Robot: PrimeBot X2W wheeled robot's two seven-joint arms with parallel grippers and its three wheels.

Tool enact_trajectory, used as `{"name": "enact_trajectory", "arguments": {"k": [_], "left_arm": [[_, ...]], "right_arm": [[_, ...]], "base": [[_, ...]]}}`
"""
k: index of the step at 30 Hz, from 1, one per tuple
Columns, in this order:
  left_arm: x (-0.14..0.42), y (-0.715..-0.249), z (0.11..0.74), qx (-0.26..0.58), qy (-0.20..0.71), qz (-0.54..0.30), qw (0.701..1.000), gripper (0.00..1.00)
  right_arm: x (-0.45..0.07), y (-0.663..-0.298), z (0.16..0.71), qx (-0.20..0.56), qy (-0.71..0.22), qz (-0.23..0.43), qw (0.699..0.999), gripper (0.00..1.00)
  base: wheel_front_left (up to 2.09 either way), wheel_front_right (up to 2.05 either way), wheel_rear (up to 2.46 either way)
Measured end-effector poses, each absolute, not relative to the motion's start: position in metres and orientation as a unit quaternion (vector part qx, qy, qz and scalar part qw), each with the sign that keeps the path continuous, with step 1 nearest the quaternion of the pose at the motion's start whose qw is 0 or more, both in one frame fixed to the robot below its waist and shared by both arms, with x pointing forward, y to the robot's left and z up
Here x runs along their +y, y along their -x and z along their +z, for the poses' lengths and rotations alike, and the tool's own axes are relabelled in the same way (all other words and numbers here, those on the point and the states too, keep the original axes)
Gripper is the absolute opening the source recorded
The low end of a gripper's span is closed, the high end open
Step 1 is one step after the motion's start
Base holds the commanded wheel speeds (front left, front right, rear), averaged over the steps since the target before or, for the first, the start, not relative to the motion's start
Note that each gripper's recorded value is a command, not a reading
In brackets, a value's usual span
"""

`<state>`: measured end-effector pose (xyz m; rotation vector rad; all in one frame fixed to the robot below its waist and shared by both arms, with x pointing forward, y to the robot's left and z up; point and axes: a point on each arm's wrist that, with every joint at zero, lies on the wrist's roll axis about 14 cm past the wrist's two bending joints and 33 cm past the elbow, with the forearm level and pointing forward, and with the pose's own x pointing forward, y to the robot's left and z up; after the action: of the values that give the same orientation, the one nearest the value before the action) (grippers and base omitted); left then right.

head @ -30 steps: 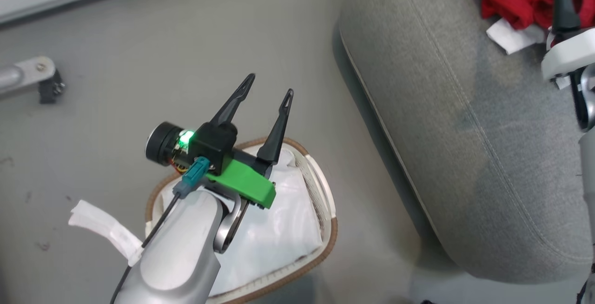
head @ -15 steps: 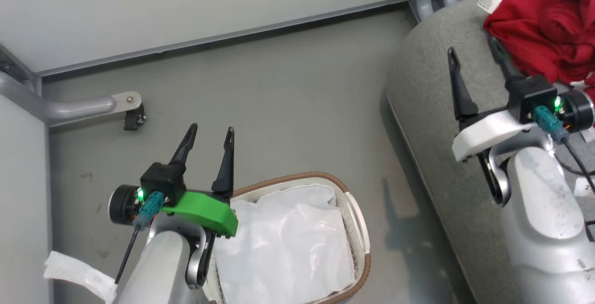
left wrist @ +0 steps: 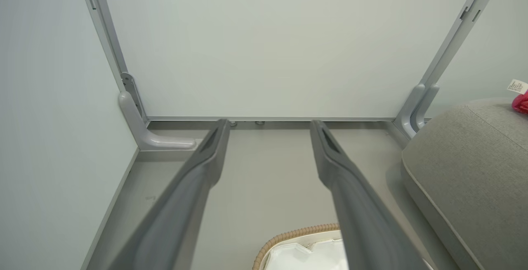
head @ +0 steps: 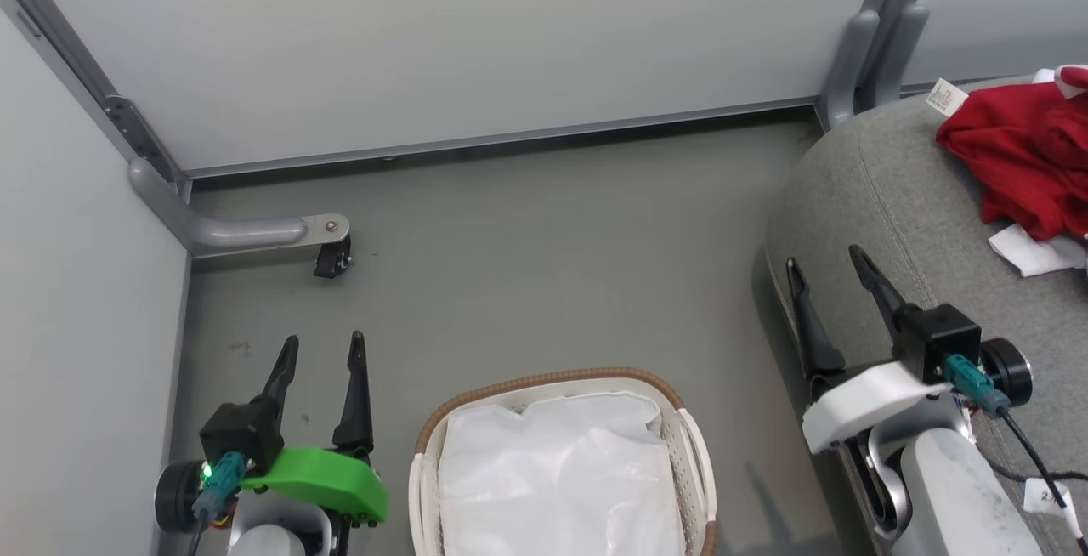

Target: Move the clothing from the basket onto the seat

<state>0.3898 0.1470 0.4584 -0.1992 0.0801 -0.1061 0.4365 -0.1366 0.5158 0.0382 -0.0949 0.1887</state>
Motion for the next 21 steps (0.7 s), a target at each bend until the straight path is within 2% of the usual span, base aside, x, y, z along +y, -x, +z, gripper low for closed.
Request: {"name": "enact_trajectory", "arguments": {"k": [11,21], "left_arm": [[0.170,-0.359,0.459,0.034,0.110,-0.017,0.993,1.00],[0.165,-0.355,0.461,0.032,0.115,-0.023,0.993,1.00]], "right_arm": [[-0.131,-0.400,0.503,-0.031,-0.051,0.100,0.993,1.00],[-0.133,-0.389,0.501,-0.030,-0.053,0.098,0.993,1.00]], "base": [[0.00,0.00,0.00],[0.00,0.00,0.00]]}}
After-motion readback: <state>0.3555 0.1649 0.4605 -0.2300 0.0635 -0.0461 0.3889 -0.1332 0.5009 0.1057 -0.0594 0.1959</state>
